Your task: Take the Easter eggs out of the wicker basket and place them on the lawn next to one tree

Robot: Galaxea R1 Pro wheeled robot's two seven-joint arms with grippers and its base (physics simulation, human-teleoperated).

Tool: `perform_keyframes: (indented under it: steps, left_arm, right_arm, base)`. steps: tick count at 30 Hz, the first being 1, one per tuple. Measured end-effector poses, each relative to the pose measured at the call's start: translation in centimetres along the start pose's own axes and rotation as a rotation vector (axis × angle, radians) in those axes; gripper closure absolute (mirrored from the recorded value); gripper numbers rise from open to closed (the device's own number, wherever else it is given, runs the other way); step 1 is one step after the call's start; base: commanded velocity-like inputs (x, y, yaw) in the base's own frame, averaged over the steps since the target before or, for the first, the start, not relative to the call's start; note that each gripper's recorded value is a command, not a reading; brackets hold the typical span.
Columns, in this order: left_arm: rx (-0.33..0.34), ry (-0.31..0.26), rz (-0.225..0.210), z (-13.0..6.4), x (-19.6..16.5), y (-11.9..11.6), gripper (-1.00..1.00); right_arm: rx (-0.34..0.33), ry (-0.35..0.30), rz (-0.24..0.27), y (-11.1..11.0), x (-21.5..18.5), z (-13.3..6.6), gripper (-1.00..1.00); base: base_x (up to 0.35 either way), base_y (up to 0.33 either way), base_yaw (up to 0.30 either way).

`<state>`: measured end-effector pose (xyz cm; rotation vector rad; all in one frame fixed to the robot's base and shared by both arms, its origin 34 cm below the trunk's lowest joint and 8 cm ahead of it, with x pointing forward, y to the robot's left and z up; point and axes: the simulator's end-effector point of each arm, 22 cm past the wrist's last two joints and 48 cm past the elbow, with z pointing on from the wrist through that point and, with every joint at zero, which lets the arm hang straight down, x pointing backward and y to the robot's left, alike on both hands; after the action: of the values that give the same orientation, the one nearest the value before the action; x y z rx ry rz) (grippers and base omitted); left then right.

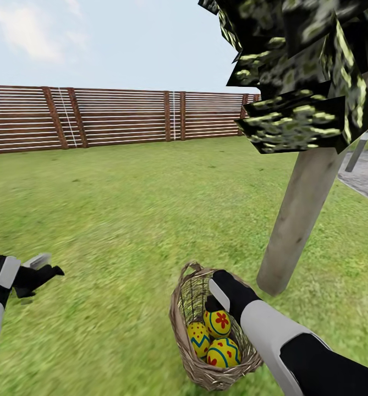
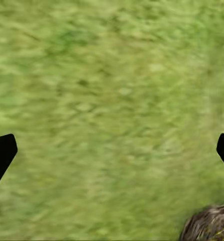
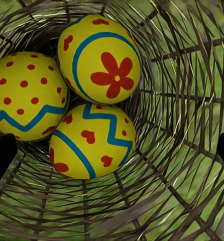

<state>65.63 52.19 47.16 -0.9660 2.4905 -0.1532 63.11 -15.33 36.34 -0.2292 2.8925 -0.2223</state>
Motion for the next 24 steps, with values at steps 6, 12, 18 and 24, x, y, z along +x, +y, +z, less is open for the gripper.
perform_keyframes:
  steps: [6, 12, 18, 24]
  left_arm:
    - [0.172, -0.089, -0.045, -2.7, -3.2, -6.0, -1.0]
    - [0.167, -0.027, -0.065, -1.1, -1.0, -6.1, -1.0]
    - [0.101, 0.036, -0.081, 0.5, 1.1, -4.4, -1.0]
    - [0.085, 0.044, -0.081, 0.7, 1.5, -4.0, -1.0]
  right_arm:
    - [-0.002, -0.019, 0.009, 0.0, -0.4, 0.0, -1.0]
    - [-0.001, -0.063, 0.028, 0.0, -1.3, 0.1, -1.0]
    - [-0.001, -0.088, 0.038, 0.0, -1.9, 0.1, -1.0]
    - [-0.001, -0.123, 0.054, -0.1, -2.5, 0.0, -1.0]
  base:
    - [0.0, 0.0, 0.0]
    - [0.0, 0.0, 0.0]
    - [0.002, 0.0, 0.0]
    - [0.192, 0.0, 0.0]
